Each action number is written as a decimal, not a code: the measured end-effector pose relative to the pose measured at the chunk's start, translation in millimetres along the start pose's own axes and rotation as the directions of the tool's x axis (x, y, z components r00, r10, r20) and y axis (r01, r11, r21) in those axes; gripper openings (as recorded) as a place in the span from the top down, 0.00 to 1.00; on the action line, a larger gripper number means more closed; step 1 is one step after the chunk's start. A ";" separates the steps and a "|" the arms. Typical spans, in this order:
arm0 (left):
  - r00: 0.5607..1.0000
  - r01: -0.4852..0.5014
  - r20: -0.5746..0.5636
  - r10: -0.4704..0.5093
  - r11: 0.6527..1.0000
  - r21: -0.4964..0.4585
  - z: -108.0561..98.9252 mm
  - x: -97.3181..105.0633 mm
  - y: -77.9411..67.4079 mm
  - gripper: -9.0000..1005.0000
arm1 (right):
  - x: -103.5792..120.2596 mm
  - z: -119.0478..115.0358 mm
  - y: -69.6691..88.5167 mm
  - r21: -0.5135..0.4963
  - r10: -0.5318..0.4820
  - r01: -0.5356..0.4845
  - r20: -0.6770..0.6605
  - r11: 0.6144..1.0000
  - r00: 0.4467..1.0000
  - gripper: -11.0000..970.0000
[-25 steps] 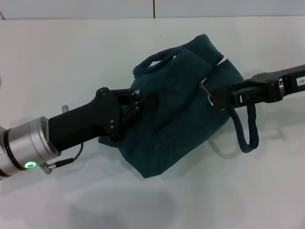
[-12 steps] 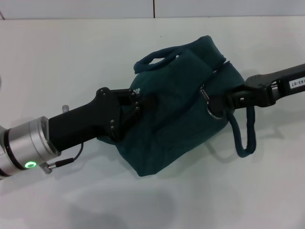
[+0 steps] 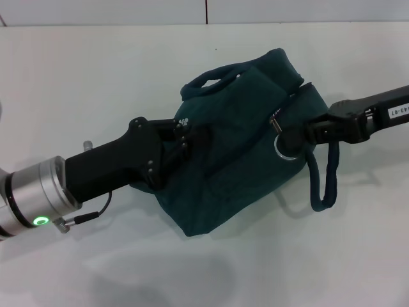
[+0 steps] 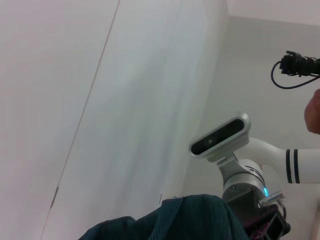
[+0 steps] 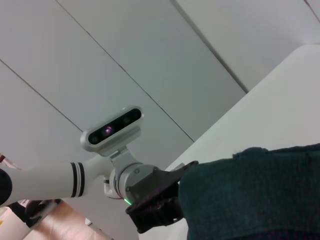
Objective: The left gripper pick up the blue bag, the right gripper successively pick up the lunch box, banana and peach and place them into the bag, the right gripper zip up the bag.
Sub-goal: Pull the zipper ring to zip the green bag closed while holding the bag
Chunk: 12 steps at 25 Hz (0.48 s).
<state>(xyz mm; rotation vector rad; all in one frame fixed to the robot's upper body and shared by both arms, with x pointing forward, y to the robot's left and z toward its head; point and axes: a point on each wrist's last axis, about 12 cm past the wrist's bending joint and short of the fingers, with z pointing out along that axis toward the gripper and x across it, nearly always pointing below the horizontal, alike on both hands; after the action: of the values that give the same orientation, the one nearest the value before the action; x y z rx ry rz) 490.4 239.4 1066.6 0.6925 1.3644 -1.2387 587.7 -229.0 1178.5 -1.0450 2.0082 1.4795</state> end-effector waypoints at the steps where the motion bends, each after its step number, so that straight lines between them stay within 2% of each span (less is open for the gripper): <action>1: 1.000 0.000 0.000 0.000 1.000 0.000 0.0 0.0 0.0 0.93 | 0.1 0.0 0.2 -0.002 0.000 0.000 0.000 1.000 1.000 0.82; 3: 1.000 0.000 0.000 0.000 1.000 0.000 0.0 0.0 0.0 0.93 | 0.2 -0.2 0.5 -0.004 0.000 0.000 -0.001 1.000 1.000 0.82; 6: 1.000 0.000 0.000 0.000 1.000 0.000 0.0 0.0 0.0 0.93 | 0.3 -0.8 0.6 -0.004 0.000 0.000 0.001 1.000 1.000 0.91; 12: 1.000 -0.001 0.000 0.001 1.000 0.000 0.0 -0.2 0.1 0.93 | -0.8 -6.5 1.6 -0.008 0.001 -0.001 0.033 1.000 0.999 0.96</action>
<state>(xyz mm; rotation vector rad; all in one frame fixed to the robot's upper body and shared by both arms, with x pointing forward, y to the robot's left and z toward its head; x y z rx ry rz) 490.6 239.5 1066.8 0.6935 1.3637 -1.2377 587.5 -234.6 1182.2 -1.0169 1.9821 1.4966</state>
